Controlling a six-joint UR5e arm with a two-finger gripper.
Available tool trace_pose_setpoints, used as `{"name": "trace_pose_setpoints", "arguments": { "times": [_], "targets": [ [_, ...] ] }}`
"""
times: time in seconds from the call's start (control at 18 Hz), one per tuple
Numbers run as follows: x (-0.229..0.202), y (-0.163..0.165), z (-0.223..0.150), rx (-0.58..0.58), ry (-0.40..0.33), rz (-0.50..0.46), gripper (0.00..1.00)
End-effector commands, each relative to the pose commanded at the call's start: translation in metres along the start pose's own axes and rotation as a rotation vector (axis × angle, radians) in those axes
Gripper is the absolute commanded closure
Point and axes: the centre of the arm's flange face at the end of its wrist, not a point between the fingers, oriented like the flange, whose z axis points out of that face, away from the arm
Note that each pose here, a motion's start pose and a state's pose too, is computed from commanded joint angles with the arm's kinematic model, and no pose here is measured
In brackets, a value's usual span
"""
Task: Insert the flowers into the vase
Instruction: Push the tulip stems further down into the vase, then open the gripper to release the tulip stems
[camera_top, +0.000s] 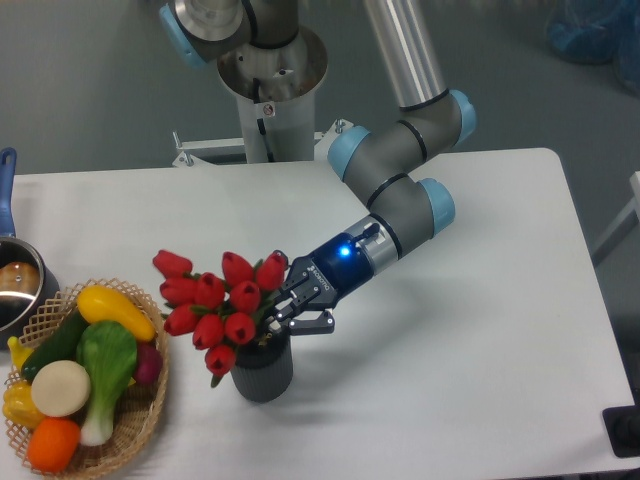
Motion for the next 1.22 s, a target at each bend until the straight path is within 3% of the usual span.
{"name": "trace_pose_setpoints", "arguments": {
  "times": [0.22,0.44,0.56,0.67,0.72,0.94,1.22],
  "targets": [
    [-0.001,0.0,-0.002,0.0,-0.003,0.001,0.65],
    [-0.001,0.001,-0.003,0.0,-0.006,0.023,0.51],
    [-0.002,0.0,-0.007,0.001,-0.012,0.026,0.34],
    [-0.008,-0.004,-0.016,0.003,-0.028,0.045,0.04],
    [-0.011,-0.006,-0.019,0.003,-0.033,0.046,0.0],
    [-0.018,-0.014,-0.03,0.002,-0.053,0.07,0.0],
    [-0.044,-0.047,-0.075,-0.01,-0.126,0.149,0.0]
  ]
}}
